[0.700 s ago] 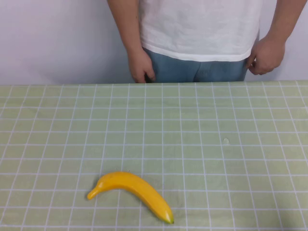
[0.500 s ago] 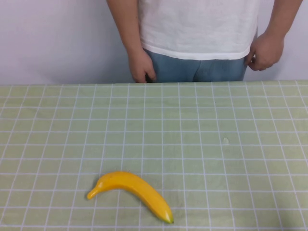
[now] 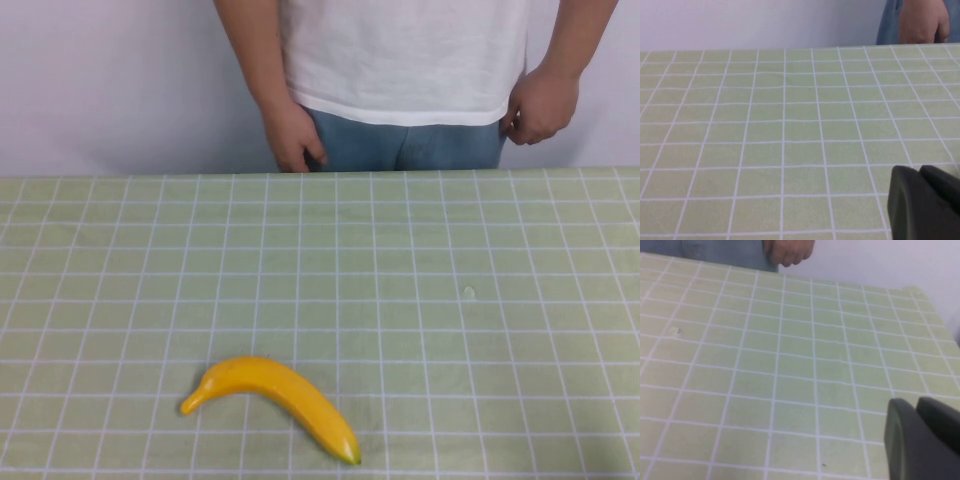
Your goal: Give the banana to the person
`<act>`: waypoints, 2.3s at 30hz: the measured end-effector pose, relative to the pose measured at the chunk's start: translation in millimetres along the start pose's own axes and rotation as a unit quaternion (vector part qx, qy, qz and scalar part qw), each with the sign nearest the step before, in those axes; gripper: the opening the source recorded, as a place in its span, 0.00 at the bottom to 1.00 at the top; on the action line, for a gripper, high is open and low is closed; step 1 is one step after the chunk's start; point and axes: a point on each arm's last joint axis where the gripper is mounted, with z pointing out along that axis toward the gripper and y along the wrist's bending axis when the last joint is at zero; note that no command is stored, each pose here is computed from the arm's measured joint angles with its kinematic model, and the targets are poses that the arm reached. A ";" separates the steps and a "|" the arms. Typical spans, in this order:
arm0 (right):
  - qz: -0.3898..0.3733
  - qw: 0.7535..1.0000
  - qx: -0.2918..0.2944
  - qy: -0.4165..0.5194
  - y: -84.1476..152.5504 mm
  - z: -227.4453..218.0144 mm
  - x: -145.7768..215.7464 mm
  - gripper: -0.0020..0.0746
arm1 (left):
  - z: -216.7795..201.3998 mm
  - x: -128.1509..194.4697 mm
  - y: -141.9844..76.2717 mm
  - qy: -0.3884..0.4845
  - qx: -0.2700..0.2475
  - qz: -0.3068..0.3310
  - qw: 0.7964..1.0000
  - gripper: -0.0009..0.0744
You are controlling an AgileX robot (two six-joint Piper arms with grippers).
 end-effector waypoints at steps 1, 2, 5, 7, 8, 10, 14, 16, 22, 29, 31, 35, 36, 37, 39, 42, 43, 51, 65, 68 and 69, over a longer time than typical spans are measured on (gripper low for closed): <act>-0.007 1.000 0.003 0.000 -0.5 0.0 0.0 0.02 | 0.0 0.0 0.1 0.000 0.000 0.001 1.000 0.01; -0.012 1.000 0.005 0.001 -0.8 0.0 0.1 0.02 | 0.0 0.0 0.2 0.000 -0.001 0.003 1.000 0.01; -0.023 1.000 0.009 0.000 -1.6 0.0 0.0 0.02 | 0.0 0.0 0.3 0.000 -0.002 0.004 1.000 0.01; -0.026 1.000 0.010 0.001 -1.9 0.0 0.1 0.02 | 0.0 -0.1 1.1 0.000 -0.006 0.016 1.000 0.01; -0.027 1.000 0.011 0.001 -1.9 0.0 0.1 0.02 | 0.0 -0.2 1.6 -0.001 -0.009 0.024 1.000 0.01; -0.028 1.000 0.011 0.001 -2.0 0.0 0.1 0.02 | 0.0 -0.7 2.7 -0.003 -0.015 0.040 0.999 0.01; -0.029 1.000 0.011 0.001 -2.1 0.0 0.1 0.02 | -0.1 -7.2 1.4 -0.042 -0.009 0.028 0.999 0.01; -0.030 0.999 0.012 0.001 -2.1 0.0 0.1 0.02 | -0.7 -12.5 0.6 -0.071 -0.004 0.012 0.997 0.01; -0.030 0.999 0.012 0.001 -2.1 0.0 0.1 0.02 | -3.5 -25.2 -1.3 -0.142 0.013 -0.042 0.989 0.01; -0.031 0.999 0.012 0.001 -2.2 0.0 0.1 0.02 | -15.4 -50.4 -5.2 -0.289 0.050 -0.066 0.954 0.01; -0.031 0.999 0.012 0.001 -2.2 0.0 0.1 0.02 | -26.3 -63.4 -7.3 -0.376 0.069 -0.064 0.922 0.01; -0.031 0.999 0.012 0.001 -2.2 0.0 0.1 0.02 | -45.0 -79.4 -1.7 -0.488 0.069 -0.102 0.864 0.01; -0.031 0.999 0.012 0.001 -2.2 0.0 0.1 0.02 | -47.4 -82.9 1.1 -0.494 0.062 -0.115 0.859 0.01; -0.031 0.999 0.012 0.001 -2.2 0.0 0.1 0.02 | -51.8 -89.1 4.7 -0.504 0.050 -0.127 0.853 0.01; -0.031 0.999 0.012 0.001 -2.2 0.0 0.1 0.02 | -64.6 -106.7 10.2 -0.524 0.030 -0.131 0.841 0.01; -0.031 0.999 0.012 0.001 -2.2 0.0 0.1 0.02 | -87.8 -136.3 13.9 -0.534 0.011 -0.109 0.838 0.01; -0.031 0.999 0.012 0.001 -2.2 0.0 0.1 0.02 | -95.1 -146.7 14.4 -0.527 0.013 -0.108 0.843 0.01; -0.031 0.999 0.012 0.001 -2.2 0.0 0.1 0.02 | -61.9 -187.8 6.3 -0.222 0.043 -0.064 0.972 0.01; -0.031 0.999 0.012 0.001 -2.2 0.0 0.1 0.02 | 34.1 -174.6 -5.8 0.106 0.077 -0.078 0.988 0.01; -0.031 0.999 0.012 0.001 -2.2 0.0 0.1 0.02 | 54.7 -171.9 -10.1 0.193 0.107 -0.006 0.975 0.05; -0.031 0.999 0.012 0.001 -2.2 0.0 0.1 0.02 | 59.8 -172.3 -11.5 0.213 0.118 0.008 0.970 0.08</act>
